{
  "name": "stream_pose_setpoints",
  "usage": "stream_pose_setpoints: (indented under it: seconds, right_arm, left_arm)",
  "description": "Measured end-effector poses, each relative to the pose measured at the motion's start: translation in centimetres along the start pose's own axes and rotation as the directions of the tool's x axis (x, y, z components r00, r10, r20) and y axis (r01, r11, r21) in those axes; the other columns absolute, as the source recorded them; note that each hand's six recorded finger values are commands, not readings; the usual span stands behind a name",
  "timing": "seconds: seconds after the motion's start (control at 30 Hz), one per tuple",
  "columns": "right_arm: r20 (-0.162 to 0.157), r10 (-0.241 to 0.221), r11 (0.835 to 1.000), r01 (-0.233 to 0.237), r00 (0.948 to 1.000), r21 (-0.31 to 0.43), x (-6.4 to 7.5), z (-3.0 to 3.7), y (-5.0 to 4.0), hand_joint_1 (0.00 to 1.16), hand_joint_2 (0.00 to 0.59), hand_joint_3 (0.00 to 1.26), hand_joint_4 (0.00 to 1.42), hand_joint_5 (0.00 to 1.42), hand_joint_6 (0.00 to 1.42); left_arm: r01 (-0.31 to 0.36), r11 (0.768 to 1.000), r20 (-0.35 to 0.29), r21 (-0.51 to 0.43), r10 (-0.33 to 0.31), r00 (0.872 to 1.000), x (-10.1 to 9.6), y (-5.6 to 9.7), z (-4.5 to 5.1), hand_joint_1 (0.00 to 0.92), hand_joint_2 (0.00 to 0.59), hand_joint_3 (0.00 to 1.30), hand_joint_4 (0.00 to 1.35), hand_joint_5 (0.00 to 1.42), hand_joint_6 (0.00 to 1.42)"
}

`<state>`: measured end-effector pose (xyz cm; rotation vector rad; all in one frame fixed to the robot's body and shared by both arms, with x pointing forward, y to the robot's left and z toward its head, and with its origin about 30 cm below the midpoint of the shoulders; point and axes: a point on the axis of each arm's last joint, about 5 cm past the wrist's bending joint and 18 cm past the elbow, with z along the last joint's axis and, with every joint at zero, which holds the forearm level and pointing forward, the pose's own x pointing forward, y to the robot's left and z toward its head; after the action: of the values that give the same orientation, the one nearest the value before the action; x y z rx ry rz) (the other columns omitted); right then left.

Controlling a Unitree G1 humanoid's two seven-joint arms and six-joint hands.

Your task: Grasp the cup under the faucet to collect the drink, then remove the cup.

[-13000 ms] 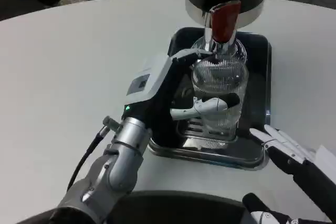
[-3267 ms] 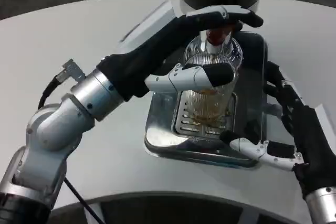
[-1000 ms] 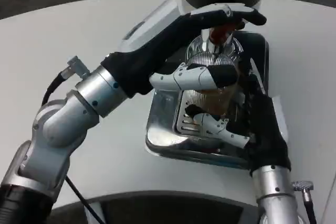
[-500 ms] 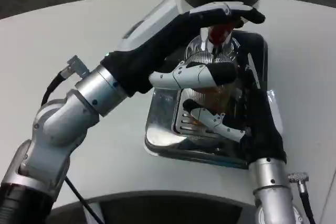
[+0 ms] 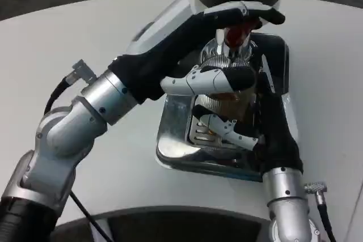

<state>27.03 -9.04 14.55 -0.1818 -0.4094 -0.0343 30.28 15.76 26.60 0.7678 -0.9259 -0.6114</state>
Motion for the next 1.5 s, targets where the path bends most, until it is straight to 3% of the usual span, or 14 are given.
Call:
stream_pose_setpoints:
  seconds: [0.37,0.73,1.0,1.2,1.3,1.5]
  right_arm:
    - [-0.004,-0.024,1.0,0.024,0.9997,-0.001,0.5,0.07,0.68,0.92,0.133,0.07,0.13,0.18,0.21]
    - [-0.006,-0.057,0.998,0.057,0.9984,-0.005,0.7,0.04,0.65,0.96,0.141,0.23,0.37,0.41,0.35]
    - [-0.008,-0.083,0.997,0.083,0.9966,-0.004,0.8,-0.01,0.49,0.96,0.148,0.36,0.48,0.53,0.46]
    - [-0.01,-0.101,0.995,0.101,0.9949,-0.004,0.8,-0.08,0.42,0.98,0.141,0.42,0.52,0.58,0.5]
    - [-0.008,-0.106,0.994,0.106,0.9944,-0.004,0.8,-0.09,0.4,0.99,0.143,0.44,0.53,0.6,0.52]
    - [-0.009,-0.109,0.994,0.109,0.994,-0.004,0.8,-0.1,0.38,1.0,0.153,0.46,0.57,0.64,0.55]
  left_arm:
    - [-0.002,1.0,-0.002,-0.002,0.002,1.0,0.0,0.0,-0.04,0.0,0.057,0.36,0.21,0.27,0.18]
    - [-0.011,1.0,-0.013,-0.02,0.011,1.0,-0.1,0.0,-0.19,0.0,0.057,0.36,0.21,0.28,0.18]
    - [-0.032,0.993,-0.031,-0.11,0.028,0.999,-0.4,0.2,-0.47,0.0,0.06,0.35,0.2,0.26,0.17]
    - [-0.052,0.979,-0.058,-0.195,0.041,0.997,-0.6,0.2,-0.73,0.0,0.06,0.3,0.15,0.22,0.15]
    - [-0.076,0.955,-0.073,-0.288,0.057,0.996,-1.0,0.0,-1.0,0.0,0.065,0.29,0.12,0.2,0.13]
    - [-0.087,0.926,-0.12,-0.366,0.045,0.992,-1.5,-0.2,-1.4,0.0,0.066,0.25,0.06,0.16,0.11]
